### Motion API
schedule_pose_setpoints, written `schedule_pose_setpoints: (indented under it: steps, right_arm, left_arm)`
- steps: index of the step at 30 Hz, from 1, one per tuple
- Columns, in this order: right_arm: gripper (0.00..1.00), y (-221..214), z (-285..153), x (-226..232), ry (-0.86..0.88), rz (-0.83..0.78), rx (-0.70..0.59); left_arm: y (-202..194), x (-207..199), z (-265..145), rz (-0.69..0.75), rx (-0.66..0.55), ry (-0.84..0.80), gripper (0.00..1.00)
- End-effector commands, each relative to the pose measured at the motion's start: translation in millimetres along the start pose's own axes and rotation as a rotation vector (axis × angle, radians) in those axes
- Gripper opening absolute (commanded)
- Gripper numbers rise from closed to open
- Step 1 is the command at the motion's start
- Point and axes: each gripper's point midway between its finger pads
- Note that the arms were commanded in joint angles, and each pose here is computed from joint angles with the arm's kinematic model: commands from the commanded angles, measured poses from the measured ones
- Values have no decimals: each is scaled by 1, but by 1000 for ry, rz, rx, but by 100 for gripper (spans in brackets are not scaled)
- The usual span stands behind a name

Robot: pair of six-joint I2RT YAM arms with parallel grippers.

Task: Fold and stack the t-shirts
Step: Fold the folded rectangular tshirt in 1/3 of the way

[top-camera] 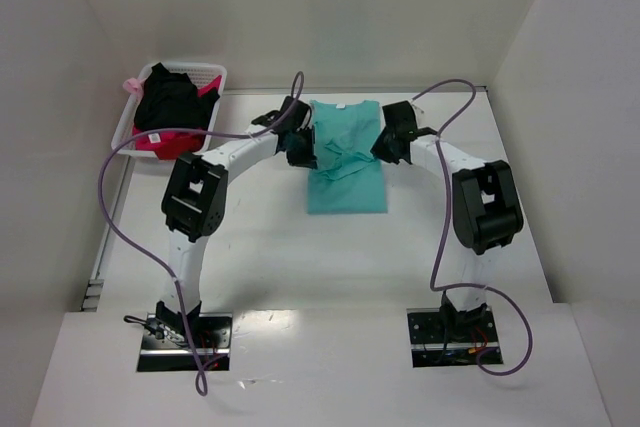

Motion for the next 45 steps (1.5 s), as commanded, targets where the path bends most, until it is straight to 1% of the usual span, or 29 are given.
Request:
schedule_pose_setpoints:
  steps: [1, 3, 4, 5, 6, 8, 10, 11, 12, 14, 18, 20, 21, 22, 23, 26, 27, 28, 30, 31, 33, 35, 37, 38, 40, 41, 43, 44, 45]
  right_arm:
    - [0, 41, 6, 25, 62, 7, -101]
    - [0, 39, 12, 24, 55, -3, -95]
    - [0, 42, 11, 27, 61, -2, -102]
    - [0, 47, 12, 22, 49, 6, -113]
    - [0, 43, 15, 19, 37, 13, -99]
    - [0, 51, 16, 11, 24, 40, -109]
    - [0, 49, 13, 2, 11, 45, -105]
    - [0, 48, 15, 1, 13, 46, -107]
    - [0, 57, 11, 1, 23, 56, -128]
    - [0, 51, 12, -4, 16, 55, -120]
    - [0, 53, 15, 3, 43, 56, -120]
    - [0, 48, 24, 2, 38, 53, -102]
    - [3, 47, 24, 3, 46, 53, -94]
    - [3, 49, 27, 5, 51, 45, -100]
    - [4, 51, 27, 7, 59, 46, -109]
    - [10, 58, 26, 15, 88, 37, -128]
    - [12, 64, 24, 20, 105, 40, -146]
    - [21, 69, 23, 24, 115, 22, -160]
    - [36, 77, 23, 30, 132, 10, -181]
    - [49, 81, 26, 29, 133, 5, -181]
    - [61, 92, 21, 37, 152, -5, -205]
    - [75, 99, 18, 43, 166, -23, -225]
    - [79, 109, 14, 46, 182, -37, -238]
    - [84, 111, 8, 47, 185, -47, -244]
    - [84, 112, 0, 48, 196, -83, -249]
    - [84, 114, -12, 53, 222, -94, -256]
    - [75, 104, -18, 49, 244, -120, -242]
    - [68, 103, -24, 53, 274, -123, -246]
    - [49, 91, -32, 54, 315, -149, -217]
  left_arm:
    - [29, 4, -6, 7, -51, -13, 1]
    - [39, 14, -2, -2, -63, -4, 2]
    - [44, 12, -4, 0, -74, -9, 2]
    - [44, 17, 3, 1, -63, -9, 2]
    - [48, 15, 1, 3, -74, -15, 2]
    - [52, 12, 5, 14, -76, -28, 3]
    - [55, 9, 7, 28, -77, -40, 5]
    - [53, 11, 9, 26, -66, -35, 9]
    - [56, 10, 8, 40, -74, -39, 11]
    - [54, 12, 14, 47, -66, -35, 12]
    - [55, 10, 18, 70, -59, -54, 17]
    - [53, 9, 20, 79, -49, -61, 24]
    - [53, 9, 20, 79, -49, -61, 27]
    - [57, 9, 19, 81, -61, -54, 30]
    - [61, 16, 18, 73, -70, -37, 39]
    - [68, 19, 17, 69, -91, -39, 47]
    - [68, 19, 17, 69, -91, -39, 52]
    - [79, 21, 12, 64, -116, -41, 55]
    - [88, 22, 8, 52, -136, -44, 60]
    - [94, 25, 5, 47, -148, -43, 65]
    - [104, 25, -1, 45, -173, -46, 72]
    - [104, 26, -1, 59, -173, -45, 79]
    - [110, 20, -9, 88, -191, -60, 86]
    - [112, 17, -20, 101, -205, -64, 89]
    - [109, 11, -29, 141, -208, -95, 92]
    - [102, 10, -35, 144, -207, -109, 92]
    - [87, 2, -41, 165, -180, -172, 92]
    - [88, -4, -53, 189, -206, -201, 92]
    - [68, -4, -47, 191, -167, -211, 90]
Point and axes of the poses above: each gripper's point midway between its finger pads, its own z axis out along the fingers, its own x axis along the line the jaws close on, y = z × x, and after that the axes turned 1 degree about z, right-handed
